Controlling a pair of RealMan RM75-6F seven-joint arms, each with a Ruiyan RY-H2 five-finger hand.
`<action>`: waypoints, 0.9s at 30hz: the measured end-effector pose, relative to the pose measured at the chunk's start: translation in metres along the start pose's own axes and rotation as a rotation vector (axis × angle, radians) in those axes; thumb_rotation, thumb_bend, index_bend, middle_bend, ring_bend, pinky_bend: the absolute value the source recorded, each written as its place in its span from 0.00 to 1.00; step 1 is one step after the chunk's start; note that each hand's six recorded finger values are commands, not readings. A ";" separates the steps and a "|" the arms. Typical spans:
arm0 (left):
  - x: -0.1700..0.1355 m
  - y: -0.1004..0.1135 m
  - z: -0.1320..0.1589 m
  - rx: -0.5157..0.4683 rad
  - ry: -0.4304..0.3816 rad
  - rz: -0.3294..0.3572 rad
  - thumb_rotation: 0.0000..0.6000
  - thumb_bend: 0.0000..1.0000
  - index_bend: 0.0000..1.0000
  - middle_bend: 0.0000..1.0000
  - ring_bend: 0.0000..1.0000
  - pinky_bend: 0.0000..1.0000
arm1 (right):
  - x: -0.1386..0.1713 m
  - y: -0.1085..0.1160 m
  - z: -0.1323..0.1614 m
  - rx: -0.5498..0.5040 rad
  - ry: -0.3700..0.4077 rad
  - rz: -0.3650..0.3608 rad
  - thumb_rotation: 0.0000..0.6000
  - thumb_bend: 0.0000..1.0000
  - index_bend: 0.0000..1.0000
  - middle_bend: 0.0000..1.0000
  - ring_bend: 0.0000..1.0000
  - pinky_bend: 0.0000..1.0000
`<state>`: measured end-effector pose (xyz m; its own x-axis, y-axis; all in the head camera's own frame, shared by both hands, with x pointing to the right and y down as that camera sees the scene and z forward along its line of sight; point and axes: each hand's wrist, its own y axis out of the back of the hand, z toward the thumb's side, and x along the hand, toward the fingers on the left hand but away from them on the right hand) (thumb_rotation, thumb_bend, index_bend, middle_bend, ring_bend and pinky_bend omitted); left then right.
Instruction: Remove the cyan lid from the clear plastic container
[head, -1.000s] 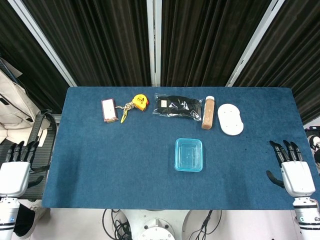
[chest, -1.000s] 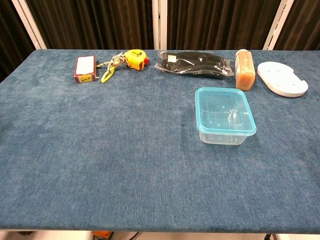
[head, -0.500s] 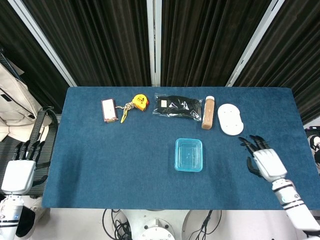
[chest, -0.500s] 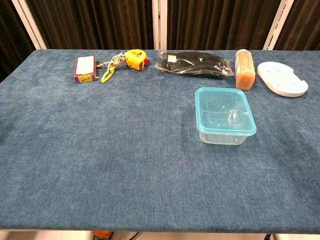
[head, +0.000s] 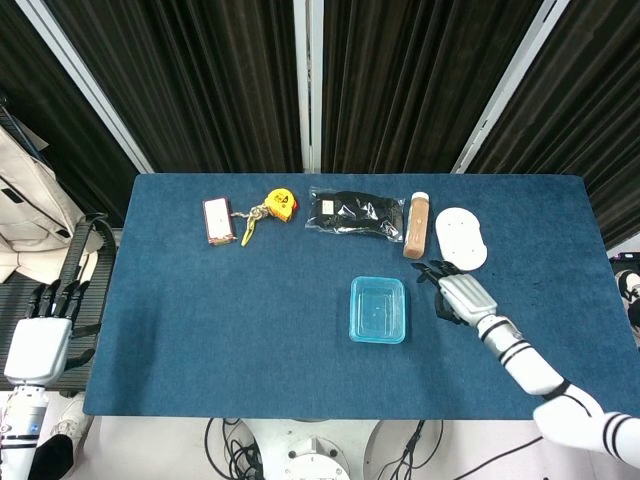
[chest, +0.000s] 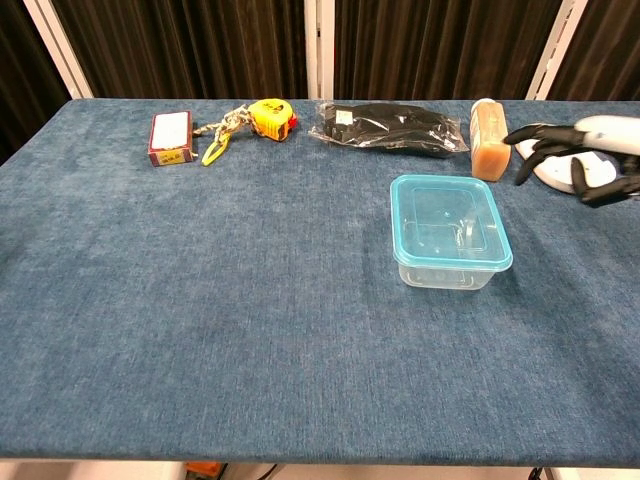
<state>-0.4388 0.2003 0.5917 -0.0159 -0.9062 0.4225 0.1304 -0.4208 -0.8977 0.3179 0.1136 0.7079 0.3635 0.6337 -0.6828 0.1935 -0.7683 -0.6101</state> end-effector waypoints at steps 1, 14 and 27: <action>0.001 0.000 0.000 0.000 0.000 -0.001 1.00 0.05 0.03 0.07 0.00 0.04 | -0.006 -0.002 0.005 -0.006 0.011 0.009 1.00 0.94 0.00 0.25 0.00 0.00; 0.004 -0.004 -0.001 -0.005 0.000 -0.007 1.00 0.05 0.03 0.07 0.00 0.04 | -0.054 -0.017 0.086 -0.026 0.213 0.114 1.00 0.94 0.00 0.25 0.00 0.00; 0.009 -0.004 0.000 -0.005 -0.020 -0.015 1.00 0.05 0.03 0.07 0.00 0.04 | -0.083 -0.046 0.177 0.020 0.406 0.229 1.00 0.93 0.00 0.25 0.00 0.00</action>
<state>-0.4392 0.1939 0.5992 0.0016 -0.8989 0.4383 0.1257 -0.4346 -0.8918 0.1170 0.1123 0.7219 0.7226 0.3583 -0.5912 0.0501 -0.8801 -0.4722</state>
